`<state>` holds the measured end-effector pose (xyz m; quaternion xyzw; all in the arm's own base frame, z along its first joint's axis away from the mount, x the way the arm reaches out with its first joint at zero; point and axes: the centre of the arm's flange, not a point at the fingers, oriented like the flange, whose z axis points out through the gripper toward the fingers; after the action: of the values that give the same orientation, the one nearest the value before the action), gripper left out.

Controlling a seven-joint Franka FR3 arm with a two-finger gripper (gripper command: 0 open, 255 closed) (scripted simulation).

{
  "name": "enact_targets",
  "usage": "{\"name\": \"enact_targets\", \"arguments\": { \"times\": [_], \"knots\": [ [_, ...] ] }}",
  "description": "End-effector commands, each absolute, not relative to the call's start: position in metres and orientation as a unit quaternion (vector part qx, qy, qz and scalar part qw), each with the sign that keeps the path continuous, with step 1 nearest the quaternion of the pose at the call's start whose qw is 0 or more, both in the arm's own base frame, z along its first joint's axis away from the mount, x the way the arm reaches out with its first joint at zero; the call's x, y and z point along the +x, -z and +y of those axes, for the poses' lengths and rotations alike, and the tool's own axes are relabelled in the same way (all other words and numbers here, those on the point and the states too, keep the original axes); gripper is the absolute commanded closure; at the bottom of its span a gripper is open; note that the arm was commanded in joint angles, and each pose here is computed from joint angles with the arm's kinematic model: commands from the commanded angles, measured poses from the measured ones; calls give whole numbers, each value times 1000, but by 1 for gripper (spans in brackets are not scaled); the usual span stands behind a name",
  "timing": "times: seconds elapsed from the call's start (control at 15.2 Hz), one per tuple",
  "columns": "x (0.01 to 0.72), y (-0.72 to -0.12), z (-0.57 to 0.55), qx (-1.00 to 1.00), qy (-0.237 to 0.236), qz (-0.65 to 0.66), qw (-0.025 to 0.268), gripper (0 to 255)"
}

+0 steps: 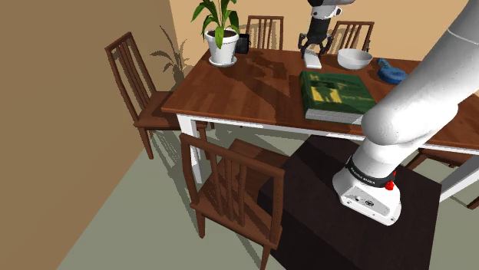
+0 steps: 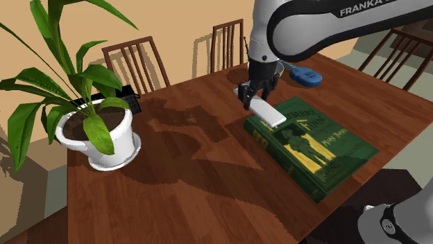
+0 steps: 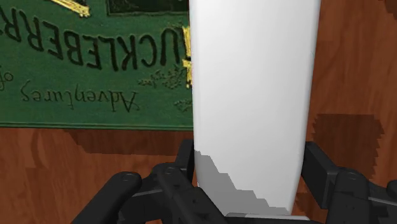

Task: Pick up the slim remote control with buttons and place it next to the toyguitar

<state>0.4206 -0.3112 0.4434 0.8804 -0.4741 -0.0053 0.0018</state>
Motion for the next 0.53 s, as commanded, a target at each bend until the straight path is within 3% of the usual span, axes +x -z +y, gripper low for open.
{"name": "enact_targets", "arguments": {
  "times": [0.0, 0.46],
  "knots": [
    [395, -443, -322, 881, 5, -474, 2, 255],
    [309, -444, -357, 881, 5, -474, 2, 255]
  ]
}}
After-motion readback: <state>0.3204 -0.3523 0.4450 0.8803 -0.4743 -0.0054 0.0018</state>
